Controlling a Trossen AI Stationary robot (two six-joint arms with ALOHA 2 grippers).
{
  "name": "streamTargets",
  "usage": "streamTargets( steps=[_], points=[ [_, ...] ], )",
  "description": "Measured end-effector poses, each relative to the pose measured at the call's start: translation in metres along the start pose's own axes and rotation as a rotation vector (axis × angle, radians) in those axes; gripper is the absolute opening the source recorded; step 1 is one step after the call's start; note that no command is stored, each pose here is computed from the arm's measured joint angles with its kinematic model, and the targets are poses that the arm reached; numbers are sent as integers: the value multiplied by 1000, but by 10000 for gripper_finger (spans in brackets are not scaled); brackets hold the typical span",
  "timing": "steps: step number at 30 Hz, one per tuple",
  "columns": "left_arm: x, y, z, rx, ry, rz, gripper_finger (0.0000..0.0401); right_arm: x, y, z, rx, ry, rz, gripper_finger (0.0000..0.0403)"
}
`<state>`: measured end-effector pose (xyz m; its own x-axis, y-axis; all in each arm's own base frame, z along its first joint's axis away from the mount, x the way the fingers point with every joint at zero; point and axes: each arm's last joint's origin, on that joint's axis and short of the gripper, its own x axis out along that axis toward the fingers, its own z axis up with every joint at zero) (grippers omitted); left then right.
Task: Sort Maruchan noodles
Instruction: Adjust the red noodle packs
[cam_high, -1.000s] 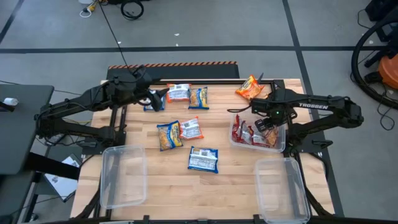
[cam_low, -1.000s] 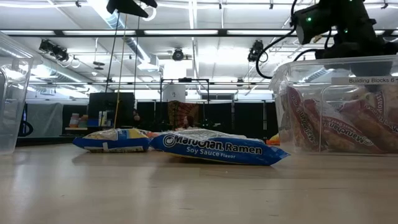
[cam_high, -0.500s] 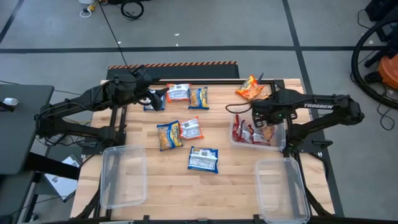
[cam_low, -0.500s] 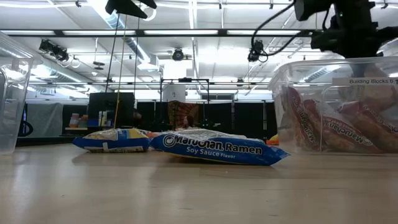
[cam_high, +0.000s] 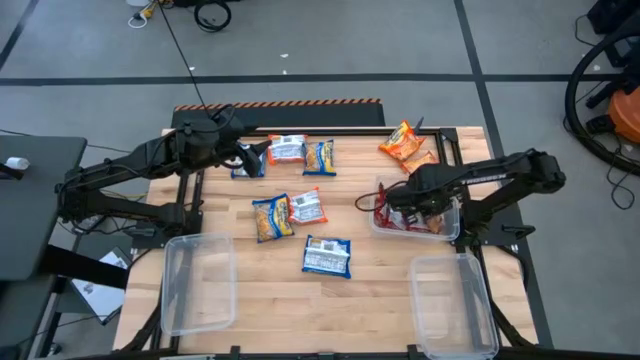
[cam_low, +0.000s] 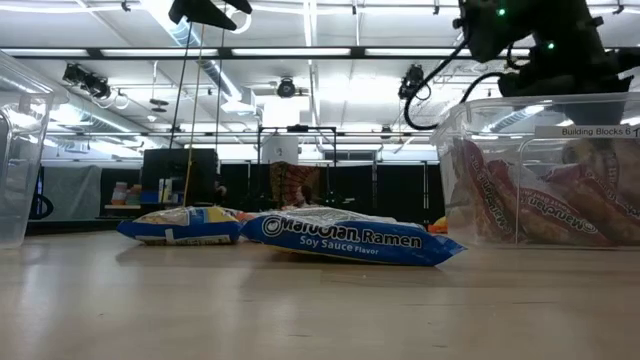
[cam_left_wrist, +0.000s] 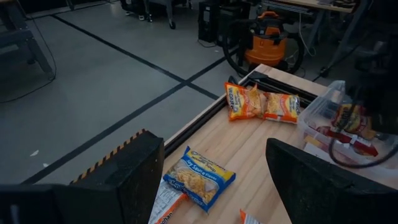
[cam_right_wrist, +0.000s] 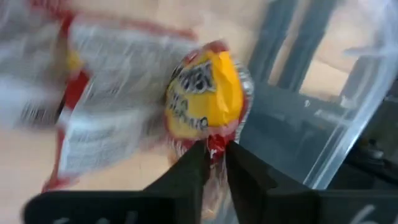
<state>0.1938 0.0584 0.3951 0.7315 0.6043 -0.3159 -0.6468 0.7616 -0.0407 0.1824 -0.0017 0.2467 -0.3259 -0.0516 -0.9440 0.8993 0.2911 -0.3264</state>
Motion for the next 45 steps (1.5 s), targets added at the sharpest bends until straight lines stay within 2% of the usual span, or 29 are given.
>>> streamTargets(
  steps=[3, 7, 13, 16, 20, 22, 26, 34, 39, 45],
  points=[
    [0, 0, 0, 0, 0, 0, 286, -21, 2, 2, -38, -14, 85, 121],
    [0, 0, 0, -1, 0, 0, 286, -52, 6, 7, 23, -91, 200, 151],
    [0, 0, 1, -6, -13, -2, 286, -48, 34, 24, 57, -94, 281, 155],
    [0, 0, 1, -5, -12, -2, 286, -36, 51, 28, 38, -68, 216, 154],
    [0, 0, 0, 1, -2, 0, 286, -21, 56, 29, 44, -4, 22, 154],
    [0, 0, -1, 5, 6, 1, 286, -18, 59, 30, 42, 5, -5, 154],
    [0, 1, -3, 16, 28, 6, 286, -13, 64, 31, 43, 8, 46, 149],
    [0, 1, -6, 37, 56, 11, 286, 2, 56, 29, 111, 53, 163, 136],
    [0, 1, -6, 39, 55, 11, 286, 6, 46, 27, 150, 50, 91, 136],
    [0, 1, -6, 52, 56, 11, 286, 10, 40, 25, 164, 37, 153, 137]
  ],
)
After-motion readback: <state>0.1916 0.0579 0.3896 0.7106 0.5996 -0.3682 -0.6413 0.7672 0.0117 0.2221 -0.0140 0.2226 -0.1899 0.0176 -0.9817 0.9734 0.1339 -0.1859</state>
